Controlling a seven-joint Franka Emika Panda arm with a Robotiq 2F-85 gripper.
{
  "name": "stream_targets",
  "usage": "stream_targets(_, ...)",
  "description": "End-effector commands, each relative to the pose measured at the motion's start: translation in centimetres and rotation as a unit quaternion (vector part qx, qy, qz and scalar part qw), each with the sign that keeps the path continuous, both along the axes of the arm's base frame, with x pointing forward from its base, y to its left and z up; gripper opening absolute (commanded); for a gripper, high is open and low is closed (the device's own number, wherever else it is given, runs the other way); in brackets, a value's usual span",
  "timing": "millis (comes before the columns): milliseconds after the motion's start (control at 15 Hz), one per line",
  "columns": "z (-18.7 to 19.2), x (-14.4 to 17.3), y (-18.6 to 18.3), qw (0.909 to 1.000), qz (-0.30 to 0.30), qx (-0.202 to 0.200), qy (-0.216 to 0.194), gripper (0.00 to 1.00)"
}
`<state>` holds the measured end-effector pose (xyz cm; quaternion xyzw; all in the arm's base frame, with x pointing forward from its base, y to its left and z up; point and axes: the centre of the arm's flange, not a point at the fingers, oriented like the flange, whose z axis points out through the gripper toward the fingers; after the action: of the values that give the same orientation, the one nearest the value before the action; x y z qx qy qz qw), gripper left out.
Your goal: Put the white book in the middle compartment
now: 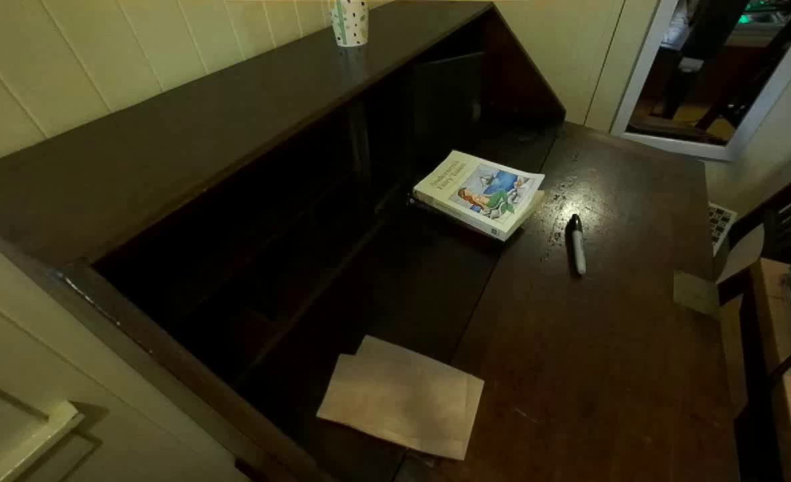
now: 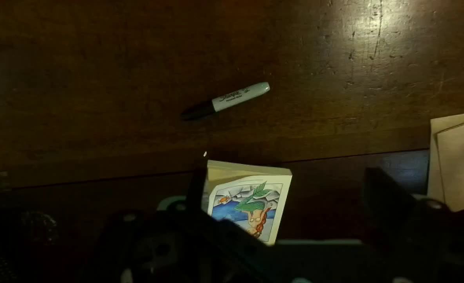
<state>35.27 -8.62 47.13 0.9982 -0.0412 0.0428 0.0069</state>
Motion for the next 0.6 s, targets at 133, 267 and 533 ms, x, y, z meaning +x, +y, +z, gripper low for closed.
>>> stream_targets(133,0.0,0.0,0.0,1.0,0.0,0.0,0.0,1.0)
stream_targets(267,0.0,0.0,0.0,1.0,0.0,0.0,0.0,1.0)
stream_targets(533,-0.7,0.9,1.0,0.9999,0.015,0.001,0.006,1.0)
